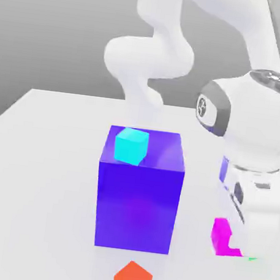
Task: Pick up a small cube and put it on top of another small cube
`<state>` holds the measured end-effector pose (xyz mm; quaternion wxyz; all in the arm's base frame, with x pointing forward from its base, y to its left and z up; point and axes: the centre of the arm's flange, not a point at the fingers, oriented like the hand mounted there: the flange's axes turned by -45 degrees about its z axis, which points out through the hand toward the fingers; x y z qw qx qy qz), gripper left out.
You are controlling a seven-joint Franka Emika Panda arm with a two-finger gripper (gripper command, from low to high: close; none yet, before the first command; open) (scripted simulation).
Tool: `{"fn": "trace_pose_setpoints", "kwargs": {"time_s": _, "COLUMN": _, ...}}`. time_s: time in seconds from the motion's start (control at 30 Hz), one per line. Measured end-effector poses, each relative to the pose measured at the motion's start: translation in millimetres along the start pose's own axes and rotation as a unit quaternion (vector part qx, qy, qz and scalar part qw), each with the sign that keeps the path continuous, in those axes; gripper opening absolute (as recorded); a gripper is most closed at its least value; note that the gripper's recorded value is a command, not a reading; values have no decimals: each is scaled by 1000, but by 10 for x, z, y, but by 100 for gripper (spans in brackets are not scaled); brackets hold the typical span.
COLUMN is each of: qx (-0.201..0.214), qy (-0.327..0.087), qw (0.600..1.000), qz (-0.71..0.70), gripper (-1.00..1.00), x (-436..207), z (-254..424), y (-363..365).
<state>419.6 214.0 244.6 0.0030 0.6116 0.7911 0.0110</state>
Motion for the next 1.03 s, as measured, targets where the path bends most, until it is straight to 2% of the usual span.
{"fn": "trace_pose_setpoints", "kwargs": {"time_s": 0.17, "qx": 3, "qy": 2, "qw": 990, "qz": -143, "gripper": -100, "x": 595, "z": -31, "y": -288}}
{"fn": "trace_pose_setpoints", "kwargs": {"time_s": 0.33, "qx": 8, "qy": 6, "qw": 960, "qz": -279, "gripper": -100, "x": 1106, "z": -46, "y": -641}}
{"fn": "trace_pose_setpoints", "kwargs": {"time_s": 0.67, "qx": 10, "qy": -1, "qw": 953, "qz": -303, "gripper": -100, "x": 957, "z": 539, "y": -642}}
{"fn": "trace_pose_setpoints", "kwargs": {"time_s": 0.7, "qx": 11, "qy": -1, "qw": 953, "qz": -303, "gripper": 100, "x": 948, "z": 618, "y": -652}}
{"fn": "trace_pose_setpoints", "kwargs": {"time_s": 0.9, "qx": 11, "qy": -1, "qw": 953, "qz": -302, "gripper": 100, "x": 943, "z": 657, "y": -657}}
{"fn": "trace_pose_setpoints", "kwargs": {"time_s": 1.03, "qx": 8, "qy": -1, "qw": 953, "qz": -304, "gripper": 100, "x": 968, "z": 433, "y": -631}}
